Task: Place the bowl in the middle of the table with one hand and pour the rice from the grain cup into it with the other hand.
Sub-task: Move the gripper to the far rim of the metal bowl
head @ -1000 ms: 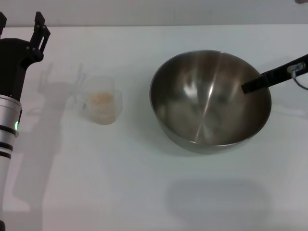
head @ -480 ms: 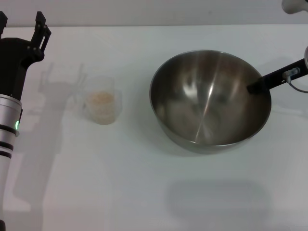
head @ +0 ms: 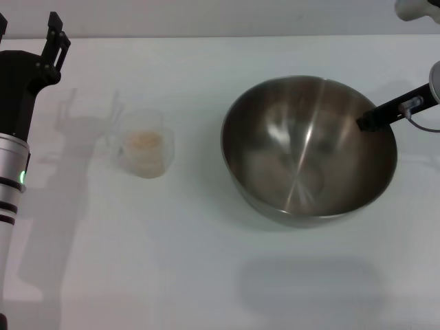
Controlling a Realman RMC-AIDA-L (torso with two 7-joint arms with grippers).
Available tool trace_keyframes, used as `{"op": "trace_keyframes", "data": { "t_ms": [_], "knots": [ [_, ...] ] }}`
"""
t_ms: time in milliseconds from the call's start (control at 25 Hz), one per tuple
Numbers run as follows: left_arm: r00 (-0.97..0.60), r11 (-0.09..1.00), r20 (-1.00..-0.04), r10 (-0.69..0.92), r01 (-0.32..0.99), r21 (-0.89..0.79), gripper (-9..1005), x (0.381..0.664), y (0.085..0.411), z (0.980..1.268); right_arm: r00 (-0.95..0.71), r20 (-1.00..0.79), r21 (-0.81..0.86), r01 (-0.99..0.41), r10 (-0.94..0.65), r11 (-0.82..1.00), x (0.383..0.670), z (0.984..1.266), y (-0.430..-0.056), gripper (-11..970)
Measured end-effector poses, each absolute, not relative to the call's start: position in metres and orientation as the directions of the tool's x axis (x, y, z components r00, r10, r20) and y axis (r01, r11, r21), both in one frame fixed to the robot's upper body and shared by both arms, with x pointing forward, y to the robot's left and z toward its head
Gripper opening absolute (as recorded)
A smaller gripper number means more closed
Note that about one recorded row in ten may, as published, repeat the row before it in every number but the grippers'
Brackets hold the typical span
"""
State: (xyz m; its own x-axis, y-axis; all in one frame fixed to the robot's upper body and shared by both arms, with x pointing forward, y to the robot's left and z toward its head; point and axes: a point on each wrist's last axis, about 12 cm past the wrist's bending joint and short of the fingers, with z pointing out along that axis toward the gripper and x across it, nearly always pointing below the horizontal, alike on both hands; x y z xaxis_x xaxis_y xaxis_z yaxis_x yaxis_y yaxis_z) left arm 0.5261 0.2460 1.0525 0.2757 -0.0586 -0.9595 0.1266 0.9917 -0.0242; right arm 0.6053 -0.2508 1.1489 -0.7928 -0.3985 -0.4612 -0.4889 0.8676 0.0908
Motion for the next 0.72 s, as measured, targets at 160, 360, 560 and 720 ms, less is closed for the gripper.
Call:
{"op": "trace_keyframes", "data": {
  "t_ms": [160,360,560,720],
  "knots": [
    [0.278,0.992,-0.959,-0.059,0.126,-0.024,824,0.526,0.246,1.053,-0.789,-0.465,0.087,-0.491,-0.401,0.867,0.606,1.15,-0.251,41],
    [0.28,0.992,-0.958,-0.059,0.125,-0.025,824,0.526,0.246,1.053,-0.778,-0.498,0.079,-0.482,-0.384,0.873,0.609,1.156,-0.254,13],
    [0.28,0.992,-0.958,-0.059,0.126,-0.024,824,0.526,0.246,1.053,-0.758,-0.548,0.069,-0.461,-0.353,0.885,0.61,1.165,-0.259,6],
    [0.281,0.992,-0.958,-0.059,0.126,-0.024,824,0.526,0.246,1.053,-0.738,-0.59,0.079,-0.457,-0.328,0.886,0.611,1.172,-0.26,0]
  ]
}}
